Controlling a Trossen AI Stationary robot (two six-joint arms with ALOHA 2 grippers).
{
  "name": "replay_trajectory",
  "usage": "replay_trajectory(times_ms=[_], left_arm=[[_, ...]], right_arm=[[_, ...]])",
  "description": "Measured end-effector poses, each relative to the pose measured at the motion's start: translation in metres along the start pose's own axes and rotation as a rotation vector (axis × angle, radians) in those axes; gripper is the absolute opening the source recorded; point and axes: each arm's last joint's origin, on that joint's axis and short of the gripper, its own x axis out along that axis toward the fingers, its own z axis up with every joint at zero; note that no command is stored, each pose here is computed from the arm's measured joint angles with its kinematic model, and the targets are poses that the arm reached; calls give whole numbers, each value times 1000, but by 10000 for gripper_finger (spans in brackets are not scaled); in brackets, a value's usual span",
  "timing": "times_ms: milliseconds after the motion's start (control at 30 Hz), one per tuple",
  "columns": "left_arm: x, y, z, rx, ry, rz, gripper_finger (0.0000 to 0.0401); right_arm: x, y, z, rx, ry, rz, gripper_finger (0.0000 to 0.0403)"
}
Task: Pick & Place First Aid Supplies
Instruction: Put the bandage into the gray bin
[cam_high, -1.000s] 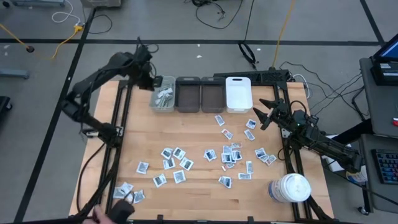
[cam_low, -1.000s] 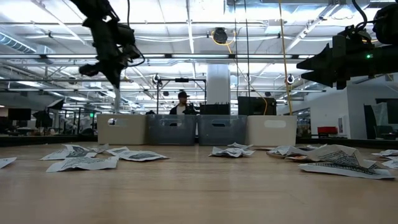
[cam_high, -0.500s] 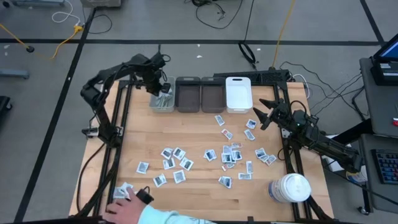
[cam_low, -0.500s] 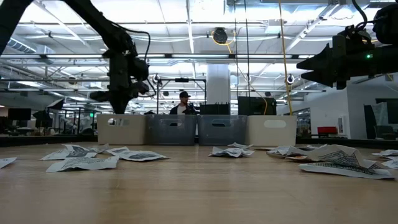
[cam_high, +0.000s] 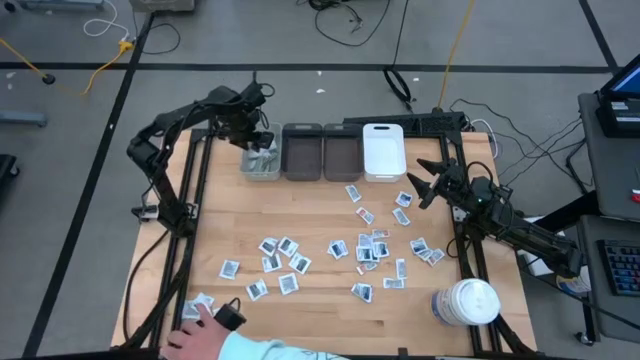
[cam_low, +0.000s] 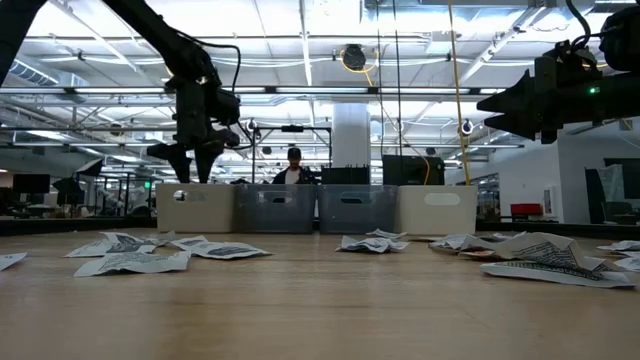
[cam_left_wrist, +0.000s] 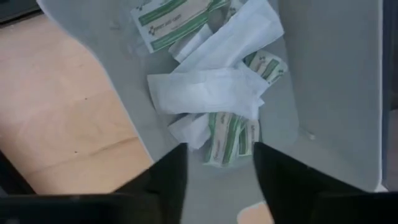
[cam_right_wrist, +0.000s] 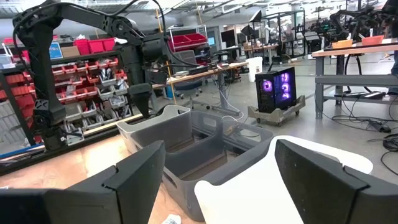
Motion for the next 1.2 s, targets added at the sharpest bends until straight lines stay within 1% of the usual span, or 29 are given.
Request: replay_trajectory(times_ms=[100,200,333,433,567,633,767,967,1100,1200], left_arm=[[0,1,0,-12,3,-8,240],[0,0,0,-27,10,-27,274],[-3,0,-3,-34,22,-34,302],[-15,-3,-11,-43,2,-39,313],[-35,-8,-23,-47,-54,-55,315],[-43,-9,-31,-61,-64,-61,311],[-56,-12,-45,-38,-65,-63,300],[-53,-31,-63,40,25,-40,287],[-49,-54,-80,133,73,-24,286],[-39,-74,-99,208,108,-26,287]], right_arm=[[0,0,0,0,0,0,297],[0,0,0,0,0,0,297],[0,0,0,0,0,0,297],[0,0,0,0,0,0,297],[0,0,0,0,0,0,297],[0,0,0,0,0,0,297],[0,0,0,0,0,0,297],[0,0,0,0,0,0,297],[0,0,0,0,0,0,297],[0,0,0,0,0,0,297]])
